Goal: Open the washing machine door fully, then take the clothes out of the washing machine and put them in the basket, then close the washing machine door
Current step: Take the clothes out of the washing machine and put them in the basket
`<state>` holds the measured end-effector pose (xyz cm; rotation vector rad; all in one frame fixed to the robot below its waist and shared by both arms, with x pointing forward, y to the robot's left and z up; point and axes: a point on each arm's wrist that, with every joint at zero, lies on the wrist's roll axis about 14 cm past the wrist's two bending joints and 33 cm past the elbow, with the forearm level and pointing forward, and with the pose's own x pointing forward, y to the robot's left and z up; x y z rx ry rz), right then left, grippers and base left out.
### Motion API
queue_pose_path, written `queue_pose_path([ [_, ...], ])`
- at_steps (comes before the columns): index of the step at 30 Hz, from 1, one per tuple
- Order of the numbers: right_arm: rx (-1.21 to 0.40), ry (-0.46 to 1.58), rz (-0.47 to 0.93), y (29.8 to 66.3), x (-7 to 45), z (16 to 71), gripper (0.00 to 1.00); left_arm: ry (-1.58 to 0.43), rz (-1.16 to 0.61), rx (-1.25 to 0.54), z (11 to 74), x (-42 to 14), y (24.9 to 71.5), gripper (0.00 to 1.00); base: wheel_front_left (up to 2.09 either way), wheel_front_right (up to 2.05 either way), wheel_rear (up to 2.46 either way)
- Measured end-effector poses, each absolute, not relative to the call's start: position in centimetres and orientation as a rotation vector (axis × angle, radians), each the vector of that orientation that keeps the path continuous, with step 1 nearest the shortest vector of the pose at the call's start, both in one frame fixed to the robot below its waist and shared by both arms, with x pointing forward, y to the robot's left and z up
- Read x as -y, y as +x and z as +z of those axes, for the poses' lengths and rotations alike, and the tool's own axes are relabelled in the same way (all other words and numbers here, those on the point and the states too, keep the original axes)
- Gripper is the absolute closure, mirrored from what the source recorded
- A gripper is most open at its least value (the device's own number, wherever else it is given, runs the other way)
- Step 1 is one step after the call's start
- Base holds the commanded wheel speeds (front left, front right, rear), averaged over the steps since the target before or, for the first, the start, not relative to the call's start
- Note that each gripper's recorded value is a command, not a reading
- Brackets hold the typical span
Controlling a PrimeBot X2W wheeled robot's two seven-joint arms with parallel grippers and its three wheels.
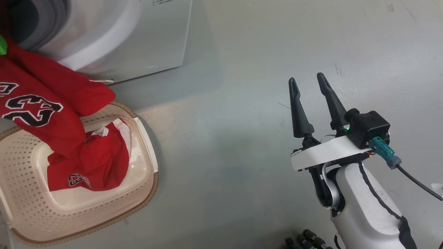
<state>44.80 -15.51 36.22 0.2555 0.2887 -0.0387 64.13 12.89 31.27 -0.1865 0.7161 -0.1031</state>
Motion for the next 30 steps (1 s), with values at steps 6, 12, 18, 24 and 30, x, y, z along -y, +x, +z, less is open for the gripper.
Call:
queue_pose_path([
  [6,-0.297,0.255,-0.039,44.8,15.4,35.9,0.0,-0.176,-0.041,-0.773,29.9,-14.3,63.7,0.0,0.0,0.0,0.0],
  [12,-0.302,0.257,-0.04,44.9,15.4,35.7,0.0,-0.184,-0.022,-0.799,29.4,-14.5,63.5,0.0,0.0,0.0,0.0],
  [18,-0.291,0.259,-0.031,45.4,15.1,35.9,0.0,-0.199,-0.04,-0.8,29.7,-13.4,63.5,1.0,0.0,0.0,0.0],
  [24,-0.289,0.259,-0.03,45.6,14.9,35.9,0.0,-0.192,-0.057,-0.768,30.4,-12.7,63.2,1.0,0.0,0.0,0.0],
  [30,-0.278,0.252,-0.023,45.7,14.7,36.4,0.0,-0.207,-0.06,-0.728,31.4,-12.6,62.9,1.0,0.0,0.0,0.0],
])
